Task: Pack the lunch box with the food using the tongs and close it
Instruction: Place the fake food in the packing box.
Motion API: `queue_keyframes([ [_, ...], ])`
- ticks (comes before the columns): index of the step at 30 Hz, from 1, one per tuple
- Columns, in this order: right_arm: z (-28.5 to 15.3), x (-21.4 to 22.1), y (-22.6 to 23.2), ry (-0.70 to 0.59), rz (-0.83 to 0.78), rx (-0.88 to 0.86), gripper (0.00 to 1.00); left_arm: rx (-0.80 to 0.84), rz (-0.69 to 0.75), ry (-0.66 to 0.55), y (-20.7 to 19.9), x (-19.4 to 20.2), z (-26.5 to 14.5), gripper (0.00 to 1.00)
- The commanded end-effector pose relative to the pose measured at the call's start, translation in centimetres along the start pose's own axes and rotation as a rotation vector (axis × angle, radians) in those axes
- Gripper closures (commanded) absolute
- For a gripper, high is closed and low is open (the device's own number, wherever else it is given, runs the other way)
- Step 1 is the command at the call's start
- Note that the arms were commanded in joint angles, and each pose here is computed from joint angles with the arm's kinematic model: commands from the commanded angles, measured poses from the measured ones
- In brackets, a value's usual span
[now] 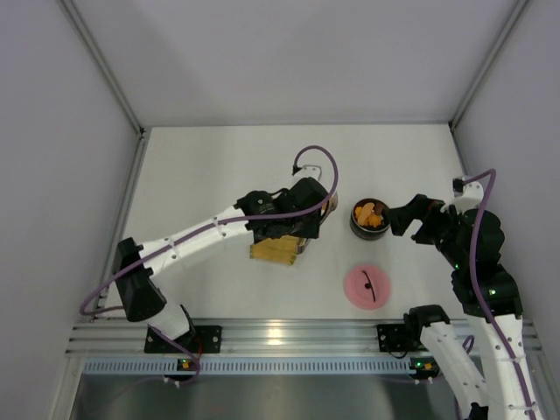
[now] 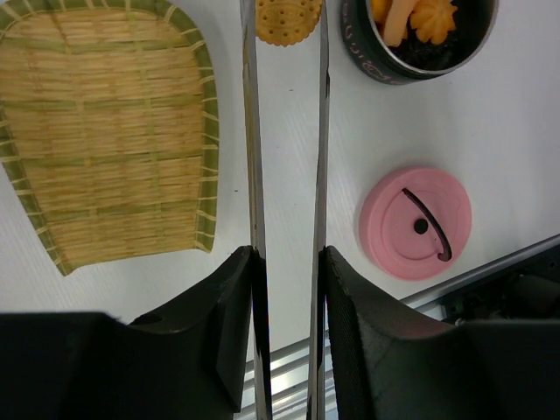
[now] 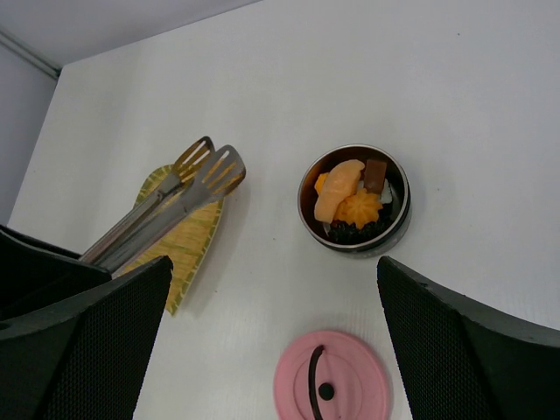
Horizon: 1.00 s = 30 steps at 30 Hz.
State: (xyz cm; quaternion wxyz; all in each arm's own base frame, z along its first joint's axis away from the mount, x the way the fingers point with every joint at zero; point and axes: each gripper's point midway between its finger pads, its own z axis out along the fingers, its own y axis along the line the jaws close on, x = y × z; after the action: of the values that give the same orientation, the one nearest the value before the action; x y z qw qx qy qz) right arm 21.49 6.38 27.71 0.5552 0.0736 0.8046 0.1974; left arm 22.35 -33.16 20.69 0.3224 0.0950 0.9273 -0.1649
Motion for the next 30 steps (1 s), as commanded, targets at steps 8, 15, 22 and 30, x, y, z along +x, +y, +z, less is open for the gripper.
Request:
queue_keyframes([
  [8, -0.7, -1.5, -0.2, -0.046, -0.018, 0.024, 0.01, 0.179, 0.102, -0.046, -9.8, -2.6, 1.8, 0.62],
  [15, -0.8, -1.6, -0.3, -0.047, -0.021, 0.03, 0.01, 0.21, 0.132, -0.02, -12.5, -1.6, 3.6, 0.62],
  [22, -0.8, -1.5, -0.3, -0.048, -0.025, 0.032, 0.01, 0.171, 0.142, -0.002, -12.1, -0.7, 4.7, 0.62],
  [30, -0.7, -1.4, -0.4, -0.044, -0.023, 0.032, 0.01, 0.138, 0.15, -0.001, -11.5, -0.2, 4.8, 0.6],
])
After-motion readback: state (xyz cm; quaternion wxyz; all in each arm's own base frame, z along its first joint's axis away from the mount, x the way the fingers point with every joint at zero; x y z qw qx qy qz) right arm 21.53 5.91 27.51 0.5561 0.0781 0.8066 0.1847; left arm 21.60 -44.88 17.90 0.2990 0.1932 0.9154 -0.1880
